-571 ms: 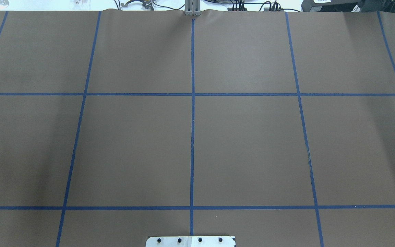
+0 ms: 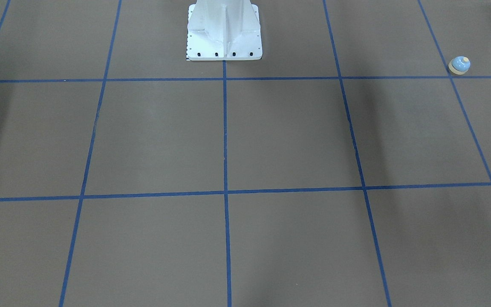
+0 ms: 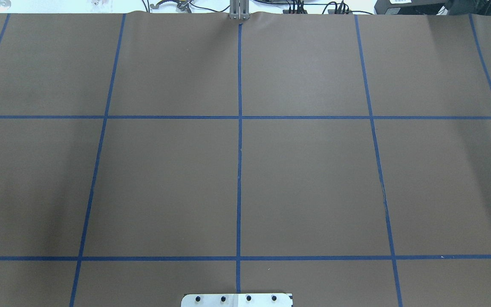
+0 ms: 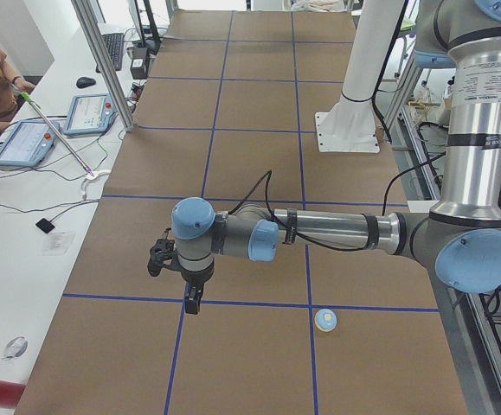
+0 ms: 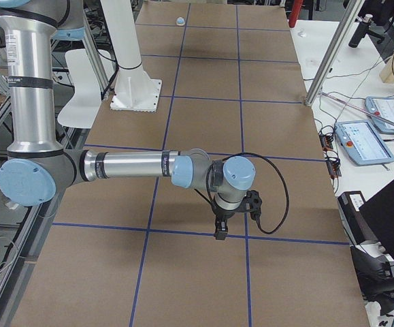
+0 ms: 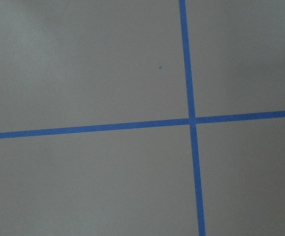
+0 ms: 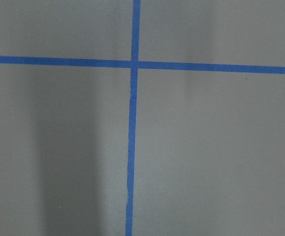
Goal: Place and press bell with both arms
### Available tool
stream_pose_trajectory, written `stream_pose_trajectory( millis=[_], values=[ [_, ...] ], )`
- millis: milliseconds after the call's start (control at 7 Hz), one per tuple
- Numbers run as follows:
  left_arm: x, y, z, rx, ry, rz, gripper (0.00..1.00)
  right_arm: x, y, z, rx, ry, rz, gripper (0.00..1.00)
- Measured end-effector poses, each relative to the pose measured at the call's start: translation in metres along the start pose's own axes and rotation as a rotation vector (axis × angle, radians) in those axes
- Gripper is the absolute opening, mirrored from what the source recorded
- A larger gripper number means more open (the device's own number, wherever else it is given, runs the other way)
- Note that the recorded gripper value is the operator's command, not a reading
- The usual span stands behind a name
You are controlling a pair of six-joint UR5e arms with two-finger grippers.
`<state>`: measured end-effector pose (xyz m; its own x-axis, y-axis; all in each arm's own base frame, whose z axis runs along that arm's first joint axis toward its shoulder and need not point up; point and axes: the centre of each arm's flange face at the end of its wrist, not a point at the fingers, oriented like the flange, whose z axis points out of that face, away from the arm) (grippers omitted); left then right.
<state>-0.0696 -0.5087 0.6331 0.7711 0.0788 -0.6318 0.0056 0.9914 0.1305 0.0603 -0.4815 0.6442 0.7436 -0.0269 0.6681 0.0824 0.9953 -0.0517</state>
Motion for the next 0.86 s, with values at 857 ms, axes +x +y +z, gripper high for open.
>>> stream_pose_trajectory(
  millis=[857],
  values=[
    [0.132, -0.011, -0.107, -0.016, -0.313, -0.198, 1.0, -0.018, -0.009, -0.021, 0.043, -0.002, -0.038, 1.0]
  ],
)
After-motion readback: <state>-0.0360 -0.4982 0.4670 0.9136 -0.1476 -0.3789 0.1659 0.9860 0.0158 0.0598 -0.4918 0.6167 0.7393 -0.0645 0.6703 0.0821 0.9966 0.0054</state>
